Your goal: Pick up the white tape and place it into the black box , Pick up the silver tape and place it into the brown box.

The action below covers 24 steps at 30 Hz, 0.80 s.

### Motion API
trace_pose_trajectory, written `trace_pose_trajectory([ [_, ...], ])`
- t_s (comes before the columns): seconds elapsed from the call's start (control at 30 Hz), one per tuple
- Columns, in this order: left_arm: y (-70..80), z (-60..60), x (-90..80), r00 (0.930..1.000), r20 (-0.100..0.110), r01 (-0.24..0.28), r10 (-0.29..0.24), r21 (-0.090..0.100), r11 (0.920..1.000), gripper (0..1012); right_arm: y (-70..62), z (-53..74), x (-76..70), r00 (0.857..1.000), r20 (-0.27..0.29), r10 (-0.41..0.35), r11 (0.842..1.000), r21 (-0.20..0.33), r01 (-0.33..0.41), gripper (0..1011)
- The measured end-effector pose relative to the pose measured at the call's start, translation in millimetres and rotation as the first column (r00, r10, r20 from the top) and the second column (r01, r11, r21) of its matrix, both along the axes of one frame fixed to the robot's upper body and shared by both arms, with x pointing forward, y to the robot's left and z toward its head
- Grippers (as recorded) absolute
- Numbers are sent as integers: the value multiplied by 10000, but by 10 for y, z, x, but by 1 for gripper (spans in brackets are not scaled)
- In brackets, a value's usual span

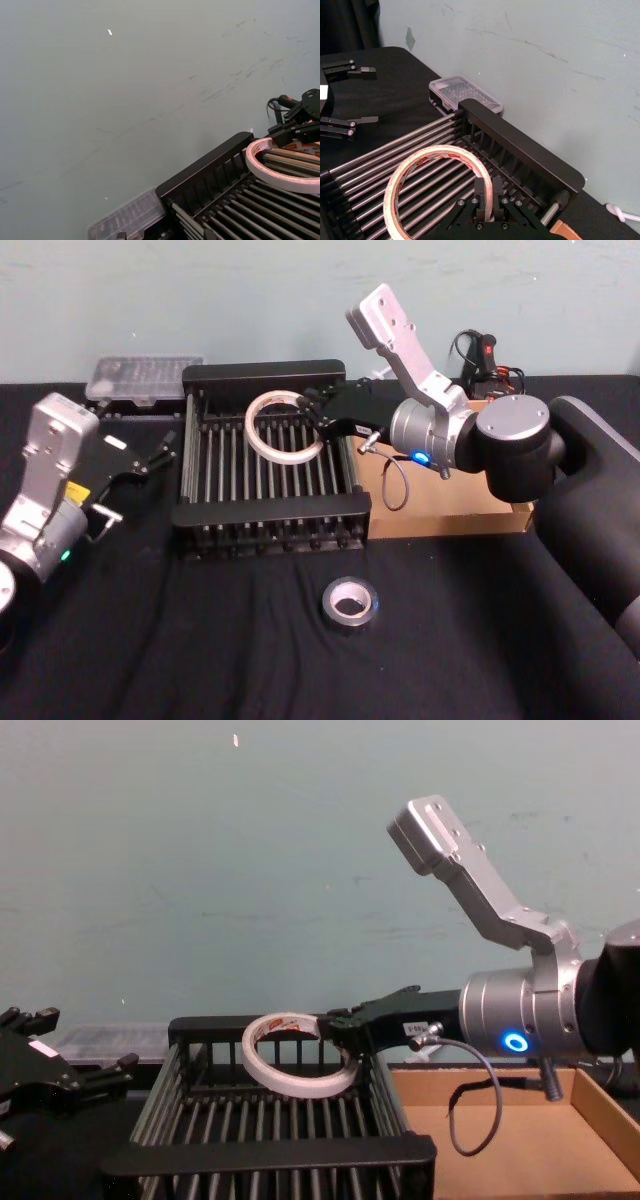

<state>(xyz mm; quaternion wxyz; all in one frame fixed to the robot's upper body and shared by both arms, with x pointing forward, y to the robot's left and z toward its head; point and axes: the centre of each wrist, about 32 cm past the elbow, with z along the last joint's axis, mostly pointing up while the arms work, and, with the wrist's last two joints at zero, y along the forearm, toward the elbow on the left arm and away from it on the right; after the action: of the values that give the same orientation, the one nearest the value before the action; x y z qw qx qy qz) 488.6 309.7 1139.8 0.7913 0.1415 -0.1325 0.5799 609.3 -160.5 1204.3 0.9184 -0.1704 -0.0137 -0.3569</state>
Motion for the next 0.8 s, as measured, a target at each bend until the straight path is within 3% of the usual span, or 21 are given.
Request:
trace_pose_trajectory([
  [0.43,0,0,0,10000,0,0,0,0,10000,1001,-6,-3,-1,10000,-10,-32,10000,3,32,114],
  [0.6,0,0,0,10000,1,0,0,0,10000,1001,-7,-4,-1,10000,-17,-40,10000,10,40,228],
  [0.8,0,0,0,10000,1,-1,1,0,10000,1002,-8,-5,-2,10000,-23,-50,10000,19,50,452],
])
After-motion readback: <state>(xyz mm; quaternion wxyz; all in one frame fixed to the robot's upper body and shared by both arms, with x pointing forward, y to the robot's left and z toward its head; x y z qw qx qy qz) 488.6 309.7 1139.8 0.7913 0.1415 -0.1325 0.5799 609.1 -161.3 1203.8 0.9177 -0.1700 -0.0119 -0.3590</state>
